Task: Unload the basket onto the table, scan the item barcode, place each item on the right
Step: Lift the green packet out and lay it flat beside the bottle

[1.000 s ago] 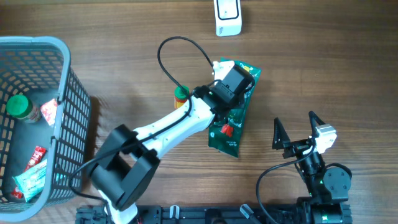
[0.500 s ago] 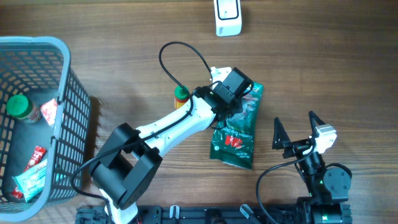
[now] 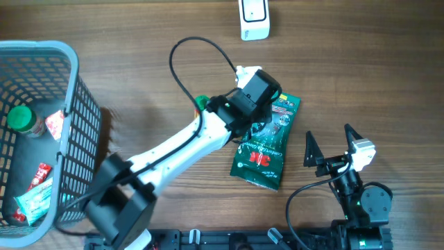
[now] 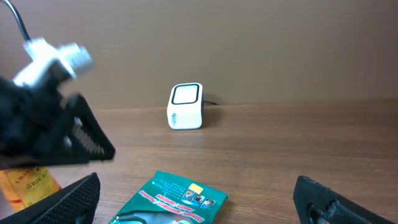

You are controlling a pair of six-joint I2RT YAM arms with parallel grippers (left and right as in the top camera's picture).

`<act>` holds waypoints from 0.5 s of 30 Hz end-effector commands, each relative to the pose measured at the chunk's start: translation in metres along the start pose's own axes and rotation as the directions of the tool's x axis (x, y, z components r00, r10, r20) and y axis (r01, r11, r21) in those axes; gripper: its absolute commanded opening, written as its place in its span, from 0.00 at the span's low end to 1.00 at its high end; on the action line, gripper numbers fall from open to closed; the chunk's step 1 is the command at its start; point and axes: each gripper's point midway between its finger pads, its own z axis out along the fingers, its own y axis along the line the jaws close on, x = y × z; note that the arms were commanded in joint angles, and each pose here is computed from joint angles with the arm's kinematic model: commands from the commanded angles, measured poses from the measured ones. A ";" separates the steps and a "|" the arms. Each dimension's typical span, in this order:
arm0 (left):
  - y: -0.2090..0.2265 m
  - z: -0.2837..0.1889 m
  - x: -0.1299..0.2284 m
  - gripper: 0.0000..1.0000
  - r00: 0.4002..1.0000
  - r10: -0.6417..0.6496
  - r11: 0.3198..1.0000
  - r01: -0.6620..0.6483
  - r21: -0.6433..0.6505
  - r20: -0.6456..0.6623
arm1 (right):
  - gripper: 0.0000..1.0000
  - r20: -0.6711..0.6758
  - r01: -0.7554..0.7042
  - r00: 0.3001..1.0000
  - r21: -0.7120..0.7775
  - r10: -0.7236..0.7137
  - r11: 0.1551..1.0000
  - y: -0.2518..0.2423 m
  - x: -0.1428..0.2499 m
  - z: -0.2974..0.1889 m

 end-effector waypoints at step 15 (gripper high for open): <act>0.020 -0.176 -0.102 1.00 0.804 0.420 0.907 -0.382 -0.175 0.421 | 1.00 0.011 0.013 1.000 0.009 -0.013 1.000 -0.001 -0.002 0.000</act>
